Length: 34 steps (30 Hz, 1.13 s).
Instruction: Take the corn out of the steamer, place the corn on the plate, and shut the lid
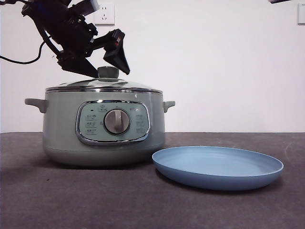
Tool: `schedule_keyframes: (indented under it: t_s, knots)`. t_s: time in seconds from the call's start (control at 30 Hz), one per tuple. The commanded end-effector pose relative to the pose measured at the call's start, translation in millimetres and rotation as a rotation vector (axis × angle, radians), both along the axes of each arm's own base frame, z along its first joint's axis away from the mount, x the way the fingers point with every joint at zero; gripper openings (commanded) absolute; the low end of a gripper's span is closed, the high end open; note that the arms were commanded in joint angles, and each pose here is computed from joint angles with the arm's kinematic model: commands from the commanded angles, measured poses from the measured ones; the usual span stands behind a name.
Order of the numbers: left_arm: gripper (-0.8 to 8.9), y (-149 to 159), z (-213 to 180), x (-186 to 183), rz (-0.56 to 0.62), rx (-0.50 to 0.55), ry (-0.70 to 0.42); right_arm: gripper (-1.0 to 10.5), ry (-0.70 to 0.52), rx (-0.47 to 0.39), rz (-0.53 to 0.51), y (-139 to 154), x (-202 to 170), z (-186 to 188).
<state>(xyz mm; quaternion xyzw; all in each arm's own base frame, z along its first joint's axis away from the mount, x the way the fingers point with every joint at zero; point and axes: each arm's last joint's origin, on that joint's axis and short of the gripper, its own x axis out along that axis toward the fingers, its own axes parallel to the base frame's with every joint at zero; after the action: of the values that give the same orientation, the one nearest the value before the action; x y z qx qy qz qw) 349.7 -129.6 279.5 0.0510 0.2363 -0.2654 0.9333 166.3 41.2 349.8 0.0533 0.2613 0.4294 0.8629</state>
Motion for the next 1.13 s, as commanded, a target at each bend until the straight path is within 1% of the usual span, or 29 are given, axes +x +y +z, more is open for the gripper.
schedule_keyframes:
  t_s: [0.03, 0.17, 0.33, 0.37, 0.47, 0.5, 0.53, 0.77, 0.97, 1.13]
  knots:
    - [3.42, 0, -3, 0, 0.004, 0.021, 0.016, 5.4, -0.006, -0.003, 0.001, 0, 0, 1]
    - [3.44, 1, -8, -2, 0.004, 0.038, 0.063, 5.4, -0.007, -0.003, 0.001, 0, 0, 1]
    - [3.28, 1, -8, -2, 0.003, 0.038, 0.064, 5.4, -0.006, -0.003, 0.001, 0, 0, 1]
    - [2.68, 1, -8, -2, 0.003, 0.038, 0.064, 5.4, -0.006, -0.003, 0.001, 0, 0, 1]
    - [0.23, 1, -7, -2, 0.003, 0.034, 0.063, 5.4, -0.006, -0.003, 0.001, 0, 0, 1]
    - [-0.20, 1, -7, -2, 0.003, 0.032, 0.060, 5.4, -0.006, -0.003, 0.001, 0, 0, 1]
    - [-0.08, 1, -7, -2, 0.002, 0.032, 0.059, 5.4, -0.006, -0.003, 0.001, 0, 0, 1]
    - [-0.08, 2, 3, -3, 0.002, 0.021, 0.034, 5.4, -0.006, -0.002, 0.001, 0, 0, 1]
    - [-0.08, 2, 33, -5, -0.008, -0.007, -0.033, 5.4, 0.007, -0.004, 0.002, 0, 0, 0]
    - [-0.08, 3, 60, -10, -0.032, -0.026, -0.049, 5.4, 0.008, -0.005, 0.001, 0, 0, 0]
